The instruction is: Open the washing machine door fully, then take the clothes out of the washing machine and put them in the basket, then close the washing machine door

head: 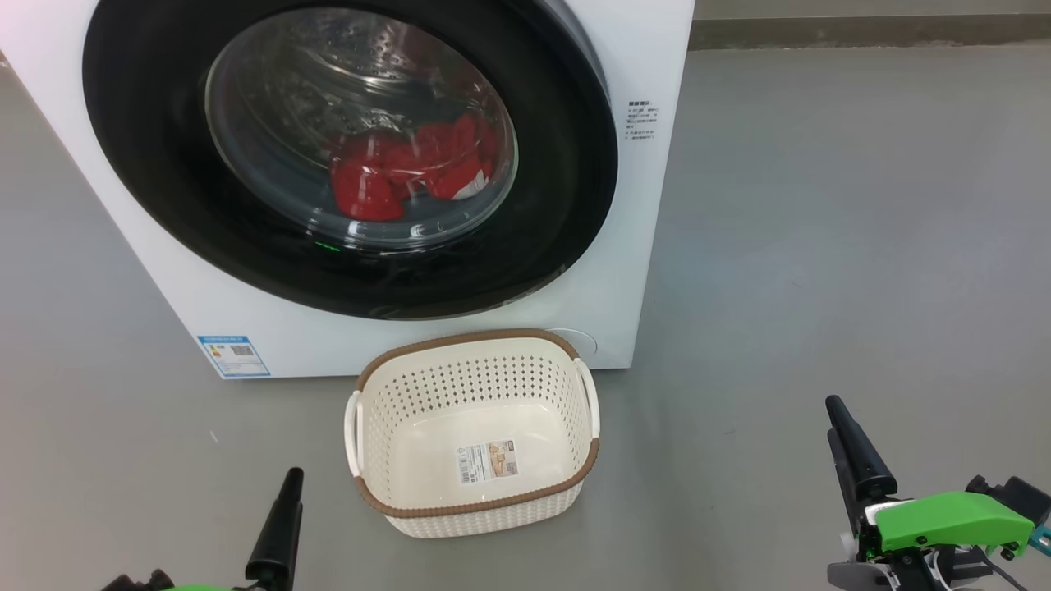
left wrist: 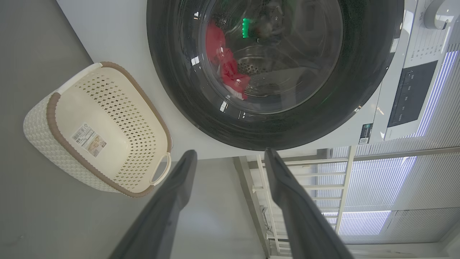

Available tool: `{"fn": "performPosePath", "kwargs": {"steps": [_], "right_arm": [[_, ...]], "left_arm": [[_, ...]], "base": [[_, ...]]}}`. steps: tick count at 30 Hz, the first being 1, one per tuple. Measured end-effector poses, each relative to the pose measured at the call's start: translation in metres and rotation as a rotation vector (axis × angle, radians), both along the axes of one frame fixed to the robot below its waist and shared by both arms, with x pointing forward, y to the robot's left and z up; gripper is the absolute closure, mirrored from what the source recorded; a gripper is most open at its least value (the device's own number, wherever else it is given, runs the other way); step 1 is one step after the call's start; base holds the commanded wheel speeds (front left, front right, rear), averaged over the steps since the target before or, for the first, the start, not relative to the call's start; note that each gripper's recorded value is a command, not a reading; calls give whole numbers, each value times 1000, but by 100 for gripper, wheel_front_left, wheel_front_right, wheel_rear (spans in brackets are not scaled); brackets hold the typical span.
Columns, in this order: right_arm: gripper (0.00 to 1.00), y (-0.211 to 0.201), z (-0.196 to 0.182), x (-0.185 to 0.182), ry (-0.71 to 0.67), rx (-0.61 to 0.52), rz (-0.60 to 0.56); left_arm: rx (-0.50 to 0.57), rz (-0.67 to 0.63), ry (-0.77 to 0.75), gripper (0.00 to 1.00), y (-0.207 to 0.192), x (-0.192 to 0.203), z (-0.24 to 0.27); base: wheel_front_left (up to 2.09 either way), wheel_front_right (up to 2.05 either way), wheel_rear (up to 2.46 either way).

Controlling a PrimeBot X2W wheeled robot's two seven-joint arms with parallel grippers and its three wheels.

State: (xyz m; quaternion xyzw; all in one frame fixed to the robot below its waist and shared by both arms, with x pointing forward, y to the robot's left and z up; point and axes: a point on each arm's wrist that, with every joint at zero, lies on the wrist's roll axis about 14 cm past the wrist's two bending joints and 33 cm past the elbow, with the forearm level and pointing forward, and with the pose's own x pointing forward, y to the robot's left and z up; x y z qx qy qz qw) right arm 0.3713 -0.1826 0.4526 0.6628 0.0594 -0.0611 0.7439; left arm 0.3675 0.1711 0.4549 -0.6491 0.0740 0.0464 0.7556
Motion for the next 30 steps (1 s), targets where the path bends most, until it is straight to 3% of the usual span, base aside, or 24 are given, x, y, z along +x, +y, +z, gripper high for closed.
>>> {"fn": "performPosePath", "kwargs": {"steps": [30], "right_arm": [[0,13,20,19,-66,-384,81]], "left_arm": [[449,-49,-94,0,-7,21,32]], "base": [[0,0,0]]}}
